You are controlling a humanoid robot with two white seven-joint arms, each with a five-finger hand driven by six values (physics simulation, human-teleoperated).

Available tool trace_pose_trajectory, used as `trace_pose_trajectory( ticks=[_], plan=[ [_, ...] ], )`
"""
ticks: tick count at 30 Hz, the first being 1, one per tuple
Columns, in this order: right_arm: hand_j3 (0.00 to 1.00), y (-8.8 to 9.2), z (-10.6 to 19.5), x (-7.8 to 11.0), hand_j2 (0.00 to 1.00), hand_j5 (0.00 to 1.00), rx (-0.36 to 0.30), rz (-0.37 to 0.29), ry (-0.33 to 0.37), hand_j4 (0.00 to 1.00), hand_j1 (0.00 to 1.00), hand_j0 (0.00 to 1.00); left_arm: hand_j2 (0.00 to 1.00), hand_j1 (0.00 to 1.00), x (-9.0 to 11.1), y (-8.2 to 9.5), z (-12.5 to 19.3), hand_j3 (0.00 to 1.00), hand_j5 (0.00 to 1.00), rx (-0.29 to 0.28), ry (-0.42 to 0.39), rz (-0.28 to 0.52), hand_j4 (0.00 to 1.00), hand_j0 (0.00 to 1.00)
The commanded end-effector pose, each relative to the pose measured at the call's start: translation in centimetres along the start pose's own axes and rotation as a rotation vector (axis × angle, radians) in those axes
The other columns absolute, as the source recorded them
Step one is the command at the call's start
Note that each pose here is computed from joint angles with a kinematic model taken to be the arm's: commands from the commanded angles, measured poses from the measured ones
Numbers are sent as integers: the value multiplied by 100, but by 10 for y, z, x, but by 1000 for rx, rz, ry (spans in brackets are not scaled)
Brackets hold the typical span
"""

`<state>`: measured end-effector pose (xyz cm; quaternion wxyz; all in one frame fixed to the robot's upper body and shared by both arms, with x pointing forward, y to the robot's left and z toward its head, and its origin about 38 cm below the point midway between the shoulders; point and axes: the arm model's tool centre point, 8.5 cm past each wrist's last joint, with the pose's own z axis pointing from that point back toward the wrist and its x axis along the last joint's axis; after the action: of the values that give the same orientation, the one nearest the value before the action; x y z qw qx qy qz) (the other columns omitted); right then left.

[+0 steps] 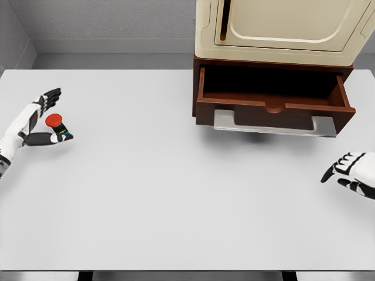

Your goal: Put the switch into the drawer with left arm, and close the drawer with right arm

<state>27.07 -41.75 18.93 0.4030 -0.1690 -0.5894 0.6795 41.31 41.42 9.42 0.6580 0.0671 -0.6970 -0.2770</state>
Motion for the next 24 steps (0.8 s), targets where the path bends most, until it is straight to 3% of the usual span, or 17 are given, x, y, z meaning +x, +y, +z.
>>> trace_pose_trajectory(
  ticks=[1,3,13,20,21,24],
  plan=[
    [53,7,-2,2,53,53,-17,-17,1,53,53,53,100,100,-11,-10,0,100,100,6,21,41,100,100],
    [53,8,-7,4,53,53,-29,-23,-10,53,53,53,100,100,-18,-7,1,100,100,24,38,74,100,100],
    [52,8,-18,7,52,52,-44,-18,-33,52,52,52,100,100,-27,1,6,100,100,53,61,88,100,100],
    [52,7,-18,7,52,52,-44,-16,-33,52,52,52,86,86,-27,-2,7,86,86,44,57,76,86,86],
    [52,5,-18,6,52,52,-46,-12,-34,52,52,52,79,79,-28,-3,8,79,79,42,57,75,79,79],
    [52,4,-18,6,52,52,-44,-8,-34,52,52,52,79,79,-29,-4,9,79,79,39,62,75,79,79]
  ],
)
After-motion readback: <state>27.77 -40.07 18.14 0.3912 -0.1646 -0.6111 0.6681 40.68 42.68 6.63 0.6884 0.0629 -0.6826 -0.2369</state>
